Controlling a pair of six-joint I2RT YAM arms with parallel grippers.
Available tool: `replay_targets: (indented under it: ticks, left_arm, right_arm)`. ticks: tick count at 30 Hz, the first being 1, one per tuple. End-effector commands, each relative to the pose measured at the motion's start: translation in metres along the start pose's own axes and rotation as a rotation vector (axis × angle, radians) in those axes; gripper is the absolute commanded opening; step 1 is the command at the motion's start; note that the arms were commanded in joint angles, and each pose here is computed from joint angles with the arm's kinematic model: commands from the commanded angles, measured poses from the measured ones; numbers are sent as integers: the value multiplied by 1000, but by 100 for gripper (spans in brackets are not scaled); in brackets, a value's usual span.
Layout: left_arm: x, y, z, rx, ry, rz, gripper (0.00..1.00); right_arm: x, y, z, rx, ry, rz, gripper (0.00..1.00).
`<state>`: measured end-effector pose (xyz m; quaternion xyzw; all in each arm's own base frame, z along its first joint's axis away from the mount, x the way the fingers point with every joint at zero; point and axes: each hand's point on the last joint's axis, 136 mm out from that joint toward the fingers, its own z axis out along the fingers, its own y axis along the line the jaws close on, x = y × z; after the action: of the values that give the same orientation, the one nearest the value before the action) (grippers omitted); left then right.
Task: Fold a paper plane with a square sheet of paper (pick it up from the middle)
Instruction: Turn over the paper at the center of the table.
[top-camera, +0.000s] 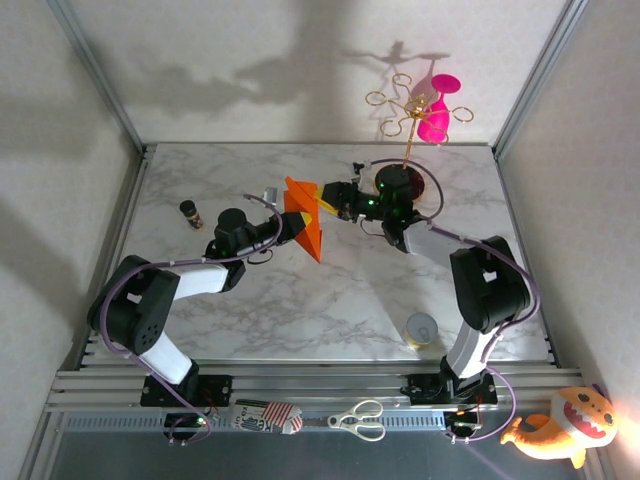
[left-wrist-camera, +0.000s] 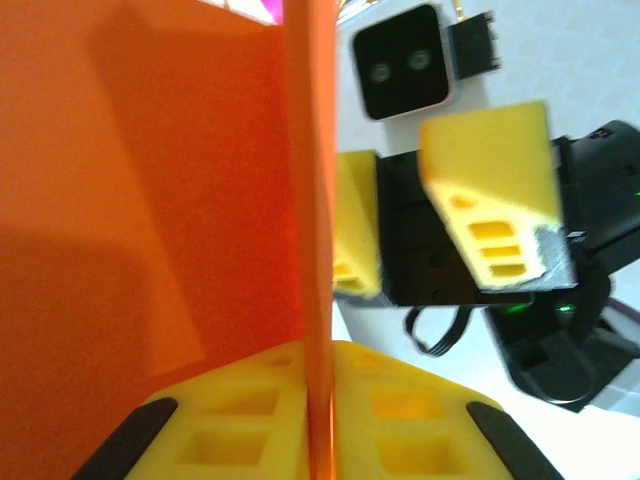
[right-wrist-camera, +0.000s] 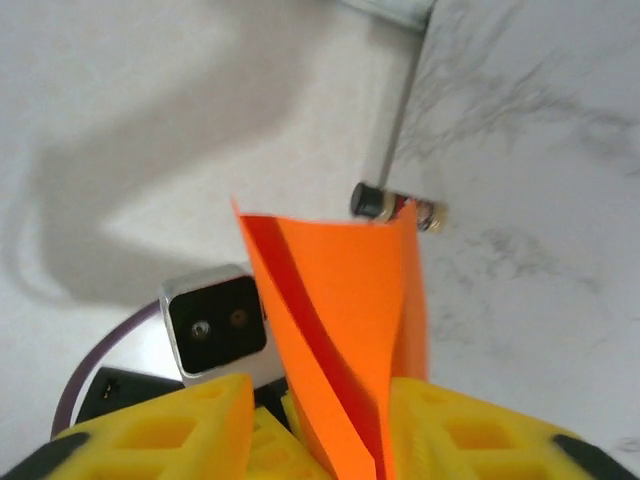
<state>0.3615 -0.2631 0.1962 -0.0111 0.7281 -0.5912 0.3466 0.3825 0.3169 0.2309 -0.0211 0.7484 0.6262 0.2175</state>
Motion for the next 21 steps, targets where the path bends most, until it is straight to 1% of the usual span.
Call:
replay_targets:
  ticks: [1, 3, 4, 6, 8, 11, 16, 19, 21]
  left_arm:
    - [-12, 0, -4, -54, -21, 57, 12]
    - [-12, 12, -7, -128, -10, 75, 11]
    - [-12, 19, -9, -178, 0, 89, 11]
    - [-14, 34, -13, -299, 26, 133, 10]
    - [-18, 48, -20, -447, 59, 190, 10]
    - [-31, 64, -36, -673, 89, 293, 9]
    - [-57, 76, -65, -978, 95, 420, 9]
    - [-71, 86, -83, -1171, 87, 478, 10]
    - [-77, 94, -94, -1304, 89, 524, 10]
  right_arm:
    - [-22, -8, -27, 153, -118, -114, 47]
    - [-29, -22, -40, 274, -172, -156, 51]
    - [-33, -32, -50, 355, -206, -179, 53]
    - [-39, -43, -66, 461, -255, -218, 55]
    - [-42, -51, -82, 554, -308, -251, 58]
    - [-46, -57, -102, 651, -367, -289, 64]
    - [-47, -64, -126, 758, -428, -338, 75]
    - [-47, -65, -134, 787, -451, -354, 79]
    - [-47, -64, -137, 793, -460, -361, 80]
